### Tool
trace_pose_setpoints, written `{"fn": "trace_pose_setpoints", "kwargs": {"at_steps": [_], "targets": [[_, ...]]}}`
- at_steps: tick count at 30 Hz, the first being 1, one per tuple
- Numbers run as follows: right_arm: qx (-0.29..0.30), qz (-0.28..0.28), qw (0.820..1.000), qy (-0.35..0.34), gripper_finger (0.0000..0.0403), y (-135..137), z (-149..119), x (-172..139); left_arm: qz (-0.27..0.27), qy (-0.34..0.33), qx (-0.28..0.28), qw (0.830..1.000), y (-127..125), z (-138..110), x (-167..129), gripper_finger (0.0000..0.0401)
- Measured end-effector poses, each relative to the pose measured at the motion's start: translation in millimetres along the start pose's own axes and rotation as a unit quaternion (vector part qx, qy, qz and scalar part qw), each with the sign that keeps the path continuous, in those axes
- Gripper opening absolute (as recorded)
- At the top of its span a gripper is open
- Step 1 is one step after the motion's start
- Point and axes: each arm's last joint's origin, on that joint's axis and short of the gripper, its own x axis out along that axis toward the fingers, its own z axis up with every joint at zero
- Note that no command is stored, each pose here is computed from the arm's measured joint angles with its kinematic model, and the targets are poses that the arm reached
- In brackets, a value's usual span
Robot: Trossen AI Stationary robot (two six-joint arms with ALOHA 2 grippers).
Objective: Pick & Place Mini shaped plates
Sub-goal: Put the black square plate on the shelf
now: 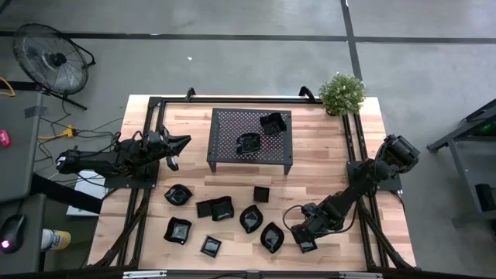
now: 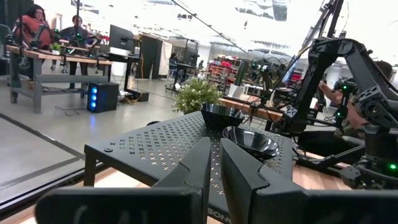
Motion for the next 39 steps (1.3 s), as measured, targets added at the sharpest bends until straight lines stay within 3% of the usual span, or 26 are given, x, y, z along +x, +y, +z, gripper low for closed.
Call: {"fn": "trace_pose_setpoints", "kwargs": {"at_steps": [18, 39], "targets": [[-0.014, 0.036, 0.999, 0.006, 0.0010, 2, 1, -25, 0.000, 0.000, 0.000, 1.000, 0, 0, 0, 0.0033], [-0.071, 0.156, 0.984, -0.052, 0.0005, 13, 34, -86, 0.000, 0.000, 0.000, 1.000, 0, 0, 0, 0.0033]]}}
